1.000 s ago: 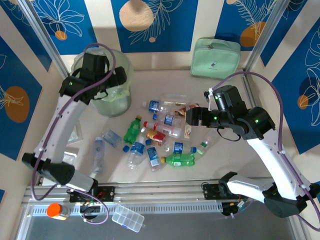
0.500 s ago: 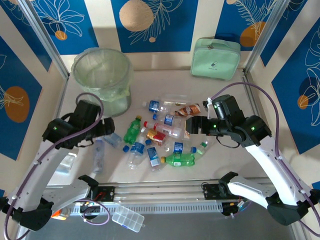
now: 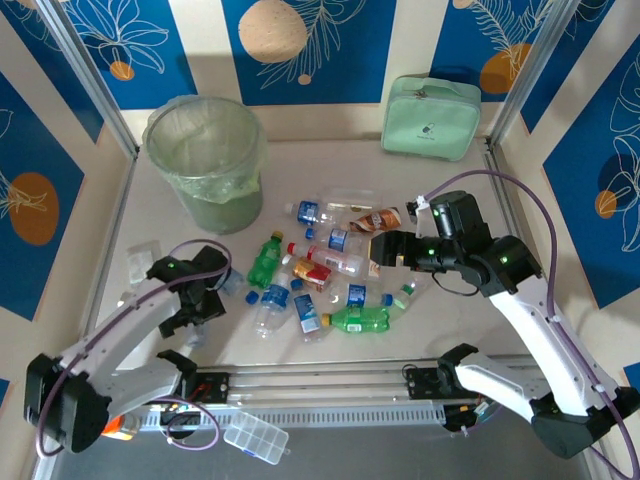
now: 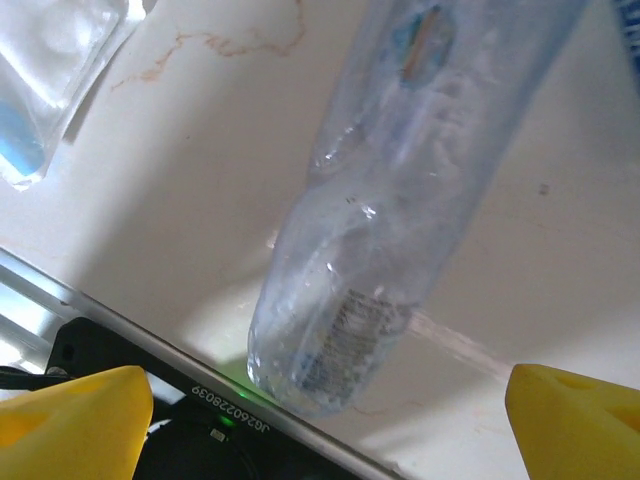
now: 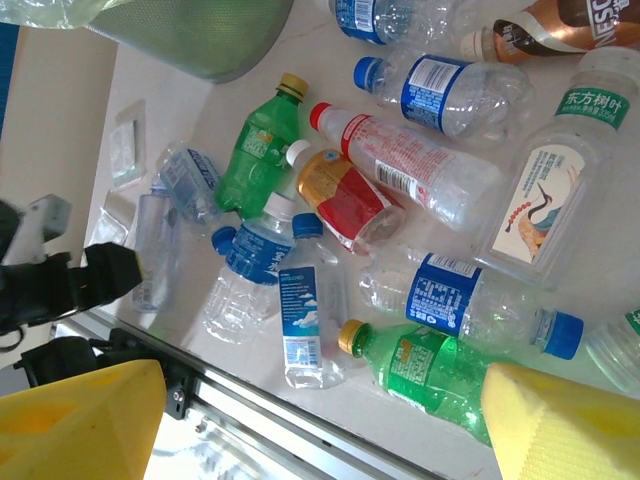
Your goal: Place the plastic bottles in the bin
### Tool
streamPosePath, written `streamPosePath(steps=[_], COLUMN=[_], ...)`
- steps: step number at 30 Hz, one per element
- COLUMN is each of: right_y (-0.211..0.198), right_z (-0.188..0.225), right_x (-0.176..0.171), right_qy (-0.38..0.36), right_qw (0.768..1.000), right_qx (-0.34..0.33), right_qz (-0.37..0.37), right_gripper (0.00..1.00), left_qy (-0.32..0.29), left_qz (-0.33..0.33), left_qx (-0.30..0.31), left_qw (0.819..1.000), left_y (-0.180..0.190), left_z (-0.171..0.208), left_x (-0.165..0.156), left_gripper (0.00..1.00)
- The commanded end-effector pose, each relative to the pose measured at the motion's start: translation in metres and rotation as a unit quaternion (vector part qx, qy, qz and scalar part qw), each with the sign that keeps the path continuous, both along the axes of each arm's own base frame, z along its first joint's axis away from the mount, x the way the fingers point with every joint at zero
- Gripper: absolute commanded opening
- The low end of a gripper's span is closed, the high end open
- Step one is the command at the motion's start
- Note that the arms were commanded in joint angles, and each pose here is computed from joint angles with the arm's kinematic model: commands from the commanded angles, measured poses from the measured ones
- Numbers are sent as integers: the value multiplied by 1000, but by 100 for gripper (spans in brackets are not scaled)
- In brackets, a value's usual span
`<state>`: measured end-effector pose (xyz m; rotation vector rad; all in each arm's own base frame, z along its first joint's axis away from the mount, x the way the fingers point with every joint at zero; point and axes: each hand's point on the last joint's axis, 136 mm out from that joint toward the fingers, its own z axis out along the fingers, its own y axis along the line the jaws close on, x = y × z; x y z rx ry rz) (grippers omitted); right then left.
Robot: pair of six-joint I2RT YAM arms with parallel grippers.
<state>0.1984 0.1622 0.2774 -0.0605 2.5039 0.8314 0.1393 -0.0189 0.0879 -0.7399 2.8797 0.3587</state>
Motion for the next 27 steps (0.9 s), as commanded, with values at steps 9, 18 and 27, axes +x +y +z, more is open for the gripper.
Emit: streamPosePath(steps=[9,18,27], right_y=[3,4,8], right_z=[4,4,5], right_x=[-6,-3,1], right_qy=[-3,-2,4], right_qw=[999,999,999], right_qx=[30,31,34], right_qz=[11,12,14], right_gripper=[84,82,76], left_qy=[28,10,1], left_qz=[-37,-55,-59], left_qx=[50,-1,-71], left_qw=[998,998,996], left_y=[3,-8,-31], left_z=[-51,-66,-84], left_x=[34,44,44], left_gripper=[92,81,61])
